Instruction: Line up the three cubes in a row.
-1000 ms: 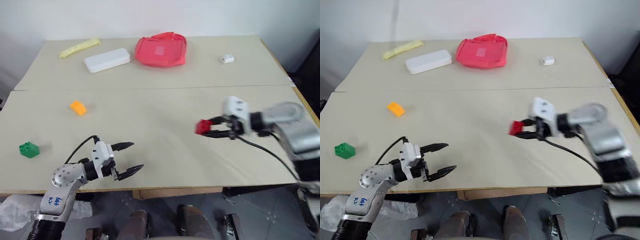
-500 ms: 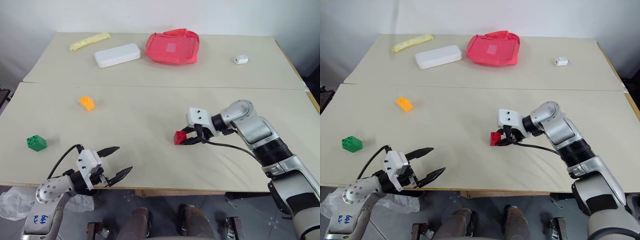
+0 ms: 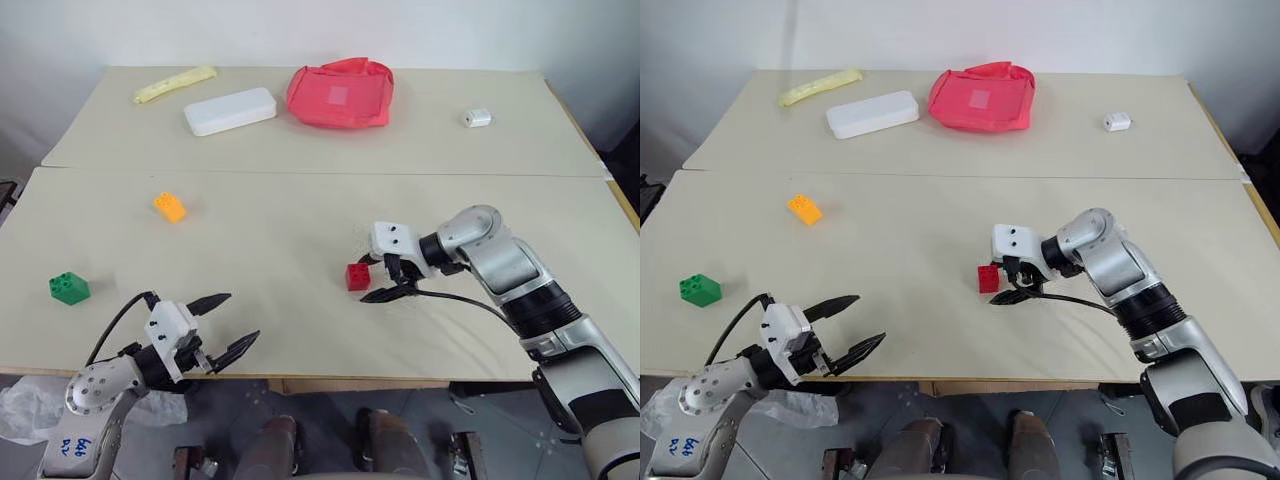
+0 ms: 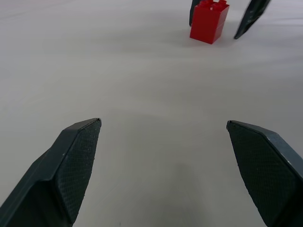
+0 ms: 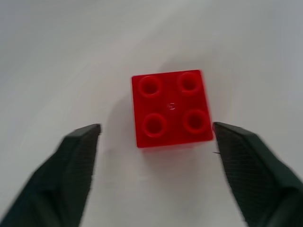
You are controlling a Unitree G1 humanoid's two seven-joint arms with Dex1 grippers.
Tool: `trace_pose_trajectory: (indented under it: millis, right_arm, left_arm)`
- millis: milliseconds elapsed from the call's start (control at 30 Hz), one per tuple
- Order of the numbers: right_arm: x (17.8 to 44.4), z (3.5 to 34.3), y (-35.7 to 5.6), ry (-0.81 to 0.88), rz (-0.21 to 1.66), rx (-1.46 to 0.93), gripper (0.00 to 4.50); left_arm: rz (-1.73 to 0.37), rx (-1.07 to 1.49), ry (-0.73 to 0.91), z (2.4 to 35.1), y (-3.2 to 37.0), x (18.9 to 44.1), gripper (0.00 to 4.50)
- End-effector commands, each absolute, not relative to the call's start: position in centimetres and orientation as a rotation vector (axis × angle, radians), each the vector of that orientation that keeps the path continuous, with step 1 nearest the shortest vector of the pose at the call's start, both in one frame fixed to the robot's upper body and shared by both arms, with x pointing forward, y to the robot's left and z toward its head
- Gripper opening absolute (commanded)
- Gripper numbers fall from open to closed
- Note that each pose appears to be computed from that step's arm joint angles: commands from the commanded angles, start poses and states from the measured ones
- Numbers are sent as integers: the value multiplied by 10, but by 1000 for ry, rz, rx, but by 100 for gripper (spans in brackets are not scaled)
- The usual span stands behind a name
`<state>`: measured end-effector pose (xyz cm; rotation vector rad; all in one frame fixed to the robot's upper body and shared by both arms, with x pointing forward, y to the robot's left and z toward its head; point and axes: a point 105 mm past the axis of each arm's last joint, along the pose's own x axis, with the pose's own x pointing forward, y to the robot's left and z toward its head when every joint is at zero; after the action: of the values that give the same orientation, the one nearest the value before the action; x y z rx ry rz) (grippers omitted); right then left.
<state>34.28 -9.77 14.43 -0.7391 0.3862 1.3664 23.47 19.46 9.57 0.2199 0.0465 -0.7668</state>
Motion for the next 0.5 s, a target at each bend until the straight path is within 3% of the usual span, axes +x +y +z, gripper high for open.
trace_pose_trajectory:
  millis: [33, 100, 233, 333, 500]
  right_arm:
    - [340, 172, -110, 222, 1357, -746, 448]
    - [322, 182, -111, 93, 1449, -658, 448]
    - [286, 190, -125, -230, 1521, -420, 448]
    - [274, 168, -133, -193, 1483, -301, 448]
    - [261, 158, -121, -350, 1396, -229, 448]
  left_arm:
    - [-625, 229, -29, 109, 214, 233, 450]
    - [-526, 185, -32, 106, 232, 228, 450]
    - [-136, 116, -93, 109, 297, 202, 450]
    - [51, 62, -122, 110, 324, 179, 450]
    - [328, -4, -82, 87, 364, 136, 450]
